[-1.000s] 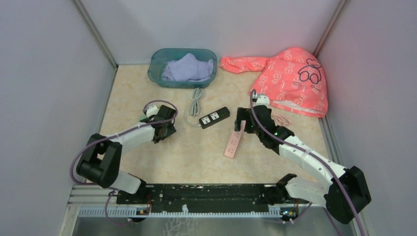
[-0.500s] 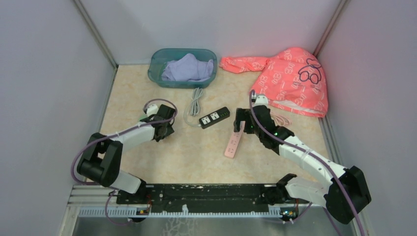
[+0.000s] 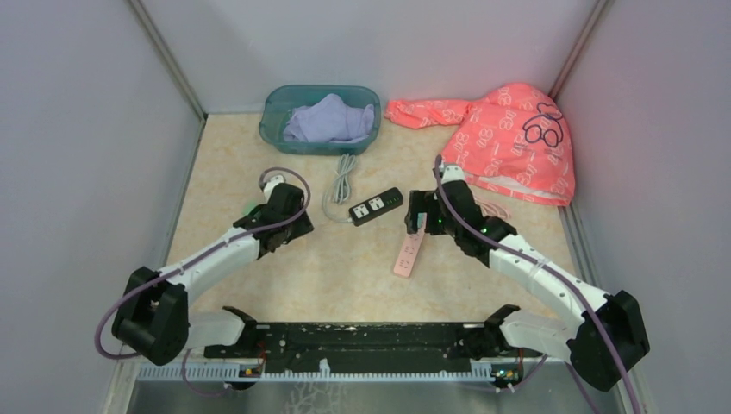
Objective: Insert the plug
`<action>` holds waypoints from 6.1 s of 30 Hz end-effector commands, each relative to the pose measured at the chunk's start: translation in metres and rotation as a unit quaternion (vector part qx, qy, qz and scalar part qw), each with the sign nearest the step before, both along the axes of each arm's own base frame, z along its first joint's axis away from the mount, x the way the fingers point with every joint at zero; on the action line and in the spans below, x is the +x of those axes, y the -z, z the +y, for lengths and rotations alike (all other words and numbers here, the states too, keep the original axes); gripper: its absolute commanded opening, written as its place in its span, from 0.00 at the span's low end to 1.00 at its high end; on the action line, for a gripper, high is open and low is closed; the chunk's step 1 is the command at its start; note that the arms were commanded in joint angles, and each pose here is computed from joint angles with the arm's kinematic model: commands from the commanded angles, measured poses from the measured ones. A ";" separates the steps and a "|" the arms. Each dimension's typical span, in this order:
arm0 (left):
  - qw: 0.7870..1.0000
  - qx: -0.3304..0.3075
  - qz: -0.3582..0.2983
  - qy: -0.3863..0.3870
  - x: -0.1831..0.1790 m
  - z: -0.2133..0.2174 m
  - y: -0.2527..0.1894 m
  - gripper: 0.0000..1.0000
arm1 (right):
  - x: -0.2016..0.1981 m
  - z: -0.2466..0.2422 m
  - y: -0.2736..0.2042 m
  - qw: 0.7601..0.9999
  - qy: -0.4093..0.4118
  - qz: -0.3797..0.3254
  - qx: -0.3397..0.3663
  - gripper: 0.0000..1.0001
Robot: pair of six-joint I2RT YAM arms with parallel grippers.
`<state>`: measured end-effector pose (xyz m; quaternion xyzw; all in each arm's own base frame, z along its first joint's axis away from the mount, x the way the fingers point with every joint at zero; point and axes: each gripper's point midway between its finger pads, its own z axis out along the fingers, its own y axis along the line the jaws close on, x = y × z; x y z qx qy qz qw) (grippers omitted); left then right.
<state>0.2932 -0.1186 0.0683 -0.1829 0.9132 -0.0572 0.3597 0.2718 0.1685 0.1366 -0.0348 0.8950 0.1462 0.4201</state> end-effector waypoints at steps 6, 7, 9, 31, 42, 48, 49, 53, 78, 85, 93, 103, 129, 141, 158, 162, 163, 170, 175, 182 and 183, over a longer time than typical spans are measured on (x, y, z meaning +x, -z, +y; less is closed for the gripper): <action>0.977 -0.005 -0.137 0.164 0.001 -0.069 -0.055 0.28 | 0.000 0.022 -0.049 0.998 -0.062 -0.013 0.028 0.99; 0.972 -0.006 -0.152 0.177 0.001 -0.076 -0.060 0.28 | -0.001 0.023 -0.052 0.997 -0.068 -0.011 0.029 0.99; 0.962 -0.008 -0.180 0.204 -0.001 -0.088 -0.070 0.27 | -0.005 0.026 -0.057 0.996 -0.080 -0.006 0.031 0.99; 0.759 -0.006 -0.458 0.463 -0.046 -0.179 -0.146 0.23 | -0.025 0.076 -0.115 0.971 -0.213 0.059 0.089 0.95; 0.659 -0.008 -0.545 0.518 -0.075 -0.203 -0.168 0.24 | -0.029 0.099 -0.122 0.953 -0.261 0.100 0.118 0.88; 0.639 -0.015 -0.554 0.534 -0.080 -0.211 -0.172 0.24 | -0.033 0.102 -0.121 0.947 -0.276 0.112 0.120 0.83; 0.639 -0.017 -0.553 0.535 -0.080 -0.213 -0.173 0.24 | -0.033 0.102 -0.121 0.947 -0.277 0.113 0.119 0.81; 0.635 -0.025 -0.548 0.544 -0.082 -0.219 -0.173 0.24 | -0.034 0.102 -0.115 0.945 -0.282 0.119 0.113 0.75; 0.629 -0.057 -0.557 0.540 -0.087 -0.225 -0.179 0.23 | -0.062 0.114 -0.087 0.919 -0.338 0.166 0.120 0.46; 0.630 -0.064 -0.547 0.547 -0.089 -0.227 -0.173 0.23 | -0.059 0.113 -0.088 0.923 -0.334 0.154 0.116 0.36; 0.635 -0.075 -0.526 0.560 -0.094 -0.229 -0.162 0.32 | -0.057 0.113 -0.094 0.924 -0.338 0.137 0.118 0.12; 0.699 -0.096 -0.454 0.543 -0.089 -0.221 -0.131 0.70 | -0.045 0.100 -0.082 0.949 -0.279 0.117 0.090 0.00; 0.853 -0.169 -0.185 0.458 -0.079 -0.227 -0.040 0.69 | -0.010 0.030 0.000 0.990 0.059 0.127 -0.014 0.00; 0.860 -0.176 -0.092 0.469 -0.079 -0.253 0.002 0.62 | -0.009 0.023 0.025 0.983 0.114 0.139 -0.025 0.00; 0.873 -0.196 0.009 0.447 -0.091 -0.260 0.039 0.46 | -0.003 0.028 0.051 0.978 0.149 0.139 -0.037 0.00; 0.875 -0.199 0.022 0.441 -0.093 -0.259 0.044 0.43 | -0.003 0.026 0.058 0.977 0.156 0.140 -0.045 0.00; 0.875 -0.200 0.024 0.441 -0.094 -0.259 0.045 0.42 | -0.003 0.025 0.059 0.976 0.157 0.140 -0.046 0.00; 0.872 -0.207 0.030 0.443 -0.097 -0.260 0.047 0.40 | -0.004 0.022 0.067 0.974 0.165 0.145 -0.057 0.00; 0.870 -0.209 0.032 0.445 -0.098 -0.261 0.047 0.40 | -0.004 0.024 0.072 0.972 0.168 0.152 -0.060 0.00; 0.869 -0.211 0.032 0.447 -0.099 -0.261 0.047 0.39 | -0.005 0.025 0.075 0.969 0.170 0.164 -0.069 0.00; 0.868 -0.212 0.032 0.448 -0.099 -0.262 0.046 0.39 | -0.006 0.023 0.076 0.967 0.175 0.169 -0.074 0.00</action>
